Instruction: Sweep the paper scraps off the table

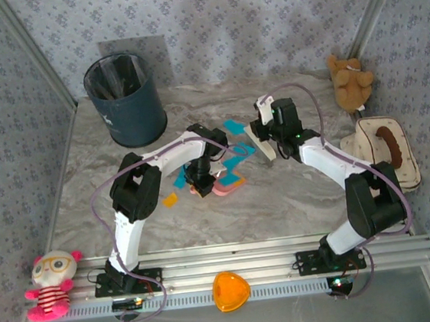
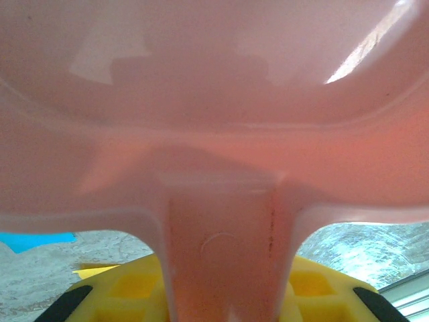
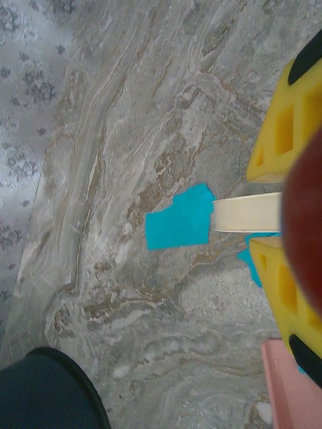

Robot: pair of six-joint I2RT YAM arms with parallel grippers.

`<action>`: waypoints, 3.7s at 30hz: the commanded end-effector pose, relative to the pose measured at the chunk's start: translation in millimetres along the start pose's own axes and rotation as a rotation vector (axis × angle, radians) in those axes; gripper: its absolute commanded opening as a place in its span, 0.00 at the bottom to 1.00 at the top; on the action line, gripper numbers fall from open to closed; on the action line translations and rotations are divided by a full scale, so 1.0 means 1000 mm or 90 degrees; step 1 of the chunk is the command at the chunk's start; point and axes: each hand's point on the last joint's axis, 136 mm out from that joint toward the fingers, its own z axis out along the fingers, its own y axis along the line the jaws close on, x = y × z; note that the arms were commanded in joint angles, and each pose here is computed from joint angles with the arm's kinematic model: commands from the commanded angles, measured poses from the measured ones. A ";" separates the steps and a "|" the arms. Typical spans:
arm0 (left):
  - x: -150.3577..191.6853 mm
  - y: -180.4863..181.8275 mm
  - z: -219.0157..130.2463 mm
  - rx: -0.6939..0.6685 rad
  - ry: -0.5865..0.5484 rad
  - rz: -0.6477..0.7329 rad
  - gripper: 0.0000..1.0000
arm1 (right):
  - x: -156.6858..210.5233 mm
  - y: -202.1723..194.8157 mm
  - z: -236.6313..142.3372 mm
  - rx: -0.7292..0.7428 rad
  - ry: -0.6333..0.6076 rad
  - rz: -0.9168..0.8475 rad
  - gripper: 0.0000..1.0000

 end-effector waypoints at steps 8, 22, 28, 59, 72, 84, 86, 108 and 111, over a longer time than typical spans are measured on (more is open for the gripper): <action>-0.001 0.006 -0.010 -0.006 -0.011 -0.021 0.00 | 0.014 0.036 -0.013 -0.060 0.036 -0.050 0.00; -0.009 0.009 -0.005 -0.008 -0.009 -0.032 0.00 | 0.022 0.076 -0.041 -0.132 0.036 -0.050 0.00; -0.009 0.009 -0.004 -0.007 -0.006 -0.031 0.00 | 0.017 0.085 -0.053 -0.154 0.018 -0.046 0.00; -0.005 0.006 -0.004 -0.001 -0.011 -0.031 0.00 | -0.037 0.040 -0.012 -0.008 -0.068 0.021 0.00; -0.005 0.006 -0.003 0.000 -0.009 -0.031 0.00 | -0.013 0.082 0.004 -0.143 0.007 0.011 0.00; -0.005 0.006 -0.002 0.000 -0.007 -0.033 0.00 | -0.014 0.093 -0.016 -0.186 0.006 0.034 0.00; -0.005 0.006 -0.002 0.001 -0.007 -0.032 0.00 | -0.014 0.093 -0.017 -0.187 0.004 0.037 0.00; -0.008 0.003 -0.001 0.009 -0.026 -0.034 0.00 | -0.037 0.040 -0.049 -0.026 -0.091 0.081 0.00; -0.009 0.004 -0.003 0.010 -0.038 -0.038 0.00 | -0.034 0.026 -0.055 0.005 -0.095 0.097 0.00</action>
